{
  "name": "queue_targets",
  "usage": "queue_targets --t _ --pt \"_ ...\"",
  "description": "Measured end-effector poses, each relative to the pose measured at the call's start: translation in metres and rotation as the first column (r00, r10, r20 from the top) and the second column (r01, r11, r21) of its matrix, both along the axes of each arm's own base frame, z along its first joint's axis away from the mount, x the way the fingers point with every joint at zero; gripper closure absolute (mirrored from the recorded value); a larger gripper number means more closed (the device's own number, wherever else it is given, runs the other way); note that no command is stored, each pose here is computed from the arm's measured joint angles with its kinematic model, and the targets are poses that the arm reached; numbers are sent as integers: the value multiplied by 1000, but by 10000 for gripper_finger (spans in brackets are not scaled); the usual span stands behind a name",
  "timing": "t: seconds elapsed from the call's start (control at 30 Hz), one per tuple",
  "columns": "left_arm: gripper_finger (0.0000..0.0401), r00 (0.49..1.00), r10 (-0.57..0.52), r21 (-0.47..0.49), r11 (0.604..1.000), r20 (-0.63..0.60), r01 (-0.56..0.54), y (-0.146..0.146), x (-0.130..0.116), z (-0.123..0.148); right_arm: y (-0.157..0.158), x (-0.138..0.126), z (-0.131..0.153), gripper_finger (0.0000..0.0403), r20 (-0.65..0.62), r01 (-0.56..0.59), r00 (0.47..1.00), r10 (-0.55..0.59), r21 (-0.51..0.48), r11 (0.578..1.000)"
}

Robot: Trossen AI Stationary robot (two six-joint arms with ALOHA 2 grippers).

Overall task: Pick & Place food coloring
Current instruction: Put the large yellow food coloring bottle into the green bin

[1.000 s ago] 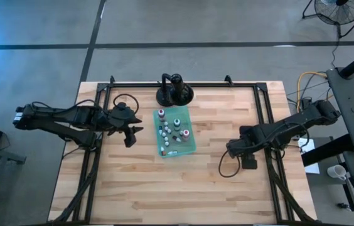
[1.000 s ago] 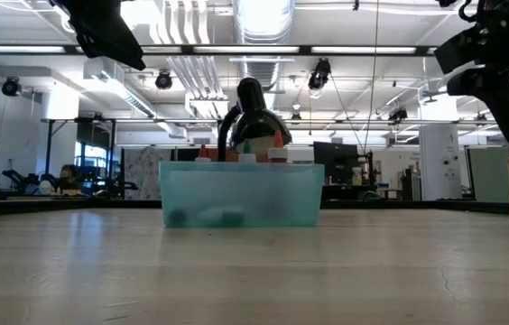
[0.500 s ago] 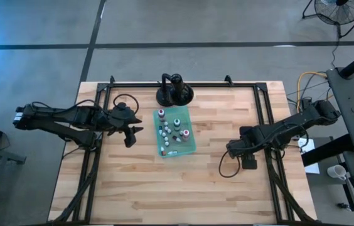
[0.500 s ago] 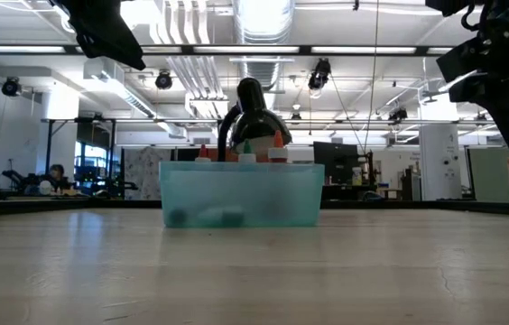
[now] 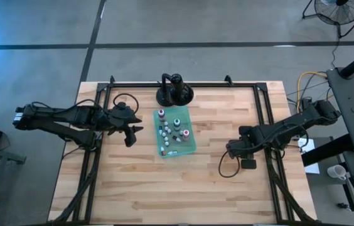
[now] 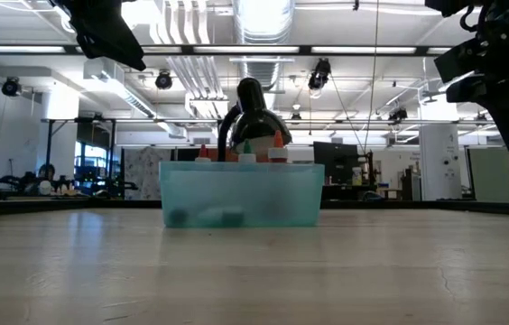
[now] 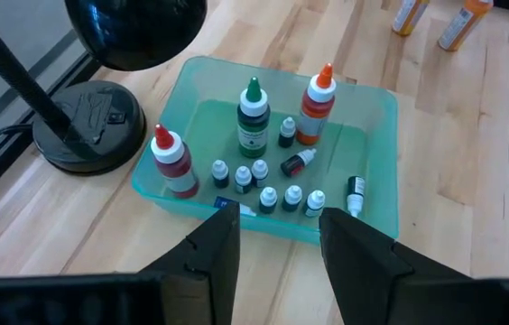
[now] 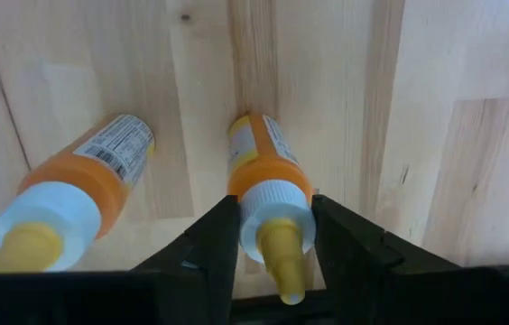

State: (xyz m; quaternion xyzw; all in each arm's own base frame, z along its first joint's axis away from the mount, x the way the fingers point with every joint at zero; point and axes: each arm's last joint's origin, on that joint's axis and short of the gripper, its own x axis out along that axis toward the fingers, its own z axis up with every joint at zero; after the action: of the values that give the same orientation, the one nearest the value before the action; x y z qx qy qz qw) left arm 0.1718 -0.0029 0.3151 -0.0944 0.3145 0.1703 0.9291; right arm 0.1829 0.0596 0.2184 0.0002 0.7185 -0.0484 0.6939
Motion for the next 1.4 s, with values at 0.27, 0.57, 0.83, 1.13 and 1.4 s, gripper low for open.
queue_targets --t 0.27,0.57,0.83,1.13,1.4 --pt "275 1000 4 -1 1000 1 -4 1 0 0 0 -1 0 290 -2 15 1000 -15 -1 1000" --pt "275 1000 6 1 1000 25 -6 1 2 2 -12 20 38 293 128 213 968 -214 25 977" --pt "275 1000 -12 25 1000 19 11 2 2 2 -43 51 86 294 151 432 889 -433 39 901" --pt "275 1000 -8 20 1000 21 8 2 2 2 -61 121 118 293 190 480 855 -482 60 875" --pt "275 999 -37 -55 998 24 39 -1 2 1 -61 162 144 293 263 457 844 -466 101 884"
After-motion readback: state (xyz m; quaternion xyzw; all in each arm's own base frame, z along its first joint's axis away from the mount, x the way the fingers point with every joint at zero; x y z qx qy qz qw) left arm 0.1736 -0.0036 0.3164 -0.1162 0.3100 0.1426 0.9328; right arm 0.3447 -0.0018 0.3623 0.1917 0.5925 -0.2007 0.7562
